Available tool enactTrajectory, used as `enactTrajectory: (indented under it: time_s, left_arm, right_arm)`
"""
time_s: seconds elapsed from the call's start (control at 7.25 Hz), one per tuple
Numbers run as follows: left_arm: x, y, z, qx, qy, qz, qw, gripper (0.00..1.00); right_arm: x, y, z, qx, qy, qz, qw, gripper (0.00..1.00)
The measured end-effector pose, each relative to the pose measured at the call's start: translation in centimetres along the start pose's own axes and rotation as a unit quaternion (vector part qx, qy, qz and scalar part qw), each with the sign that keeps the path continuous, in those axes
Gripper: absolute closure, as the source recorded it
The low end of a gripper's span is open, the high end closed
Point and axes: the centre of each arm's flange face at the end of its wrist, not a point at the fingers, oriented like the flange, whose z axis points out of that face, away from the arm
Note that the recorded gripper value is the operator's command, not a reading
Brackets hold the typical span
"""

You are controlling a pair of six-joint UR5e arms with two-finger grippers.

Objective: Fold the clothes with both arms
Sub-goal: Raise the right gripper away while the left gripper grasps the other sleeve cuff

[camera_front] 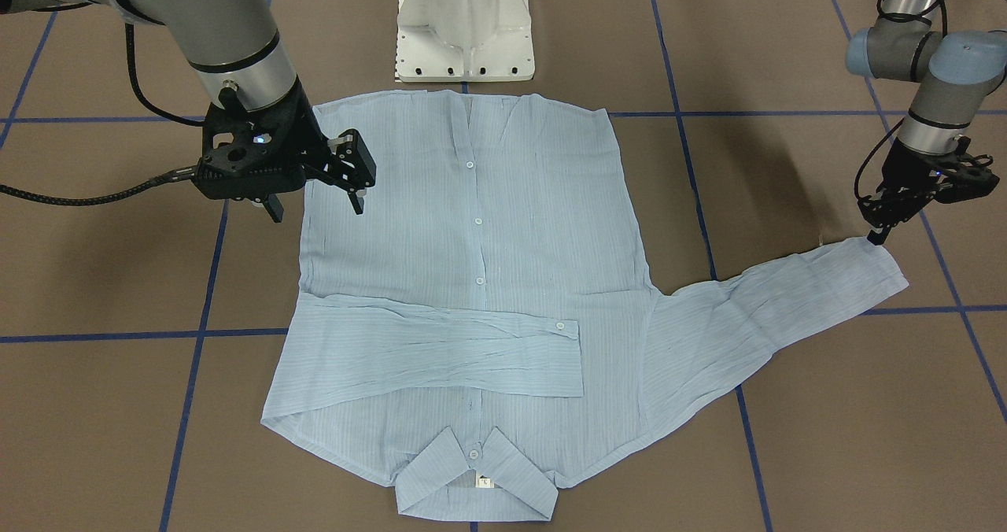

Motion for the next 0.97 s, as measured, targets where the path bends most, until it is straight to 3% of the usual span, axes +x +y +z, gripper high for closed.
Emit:
enactTrajectory:
  time_s: [0.41,0.97]
  left_arm:
    - [9.1,-2.7,-4.0,-0.010,0.011,0.000,0.9999,1.00]
    - [30.7,-10.4,-7.6,-0.016,0.002,-0.013,0.9998,1.00]
  right_arm:
    - [4.3,1.7,1.2,-0.013,0.020,-0.004,0.9997,0.00]
    - [16.0,3.8,4.0,-0.047,0.080,-0.066,0.9935,0.00]
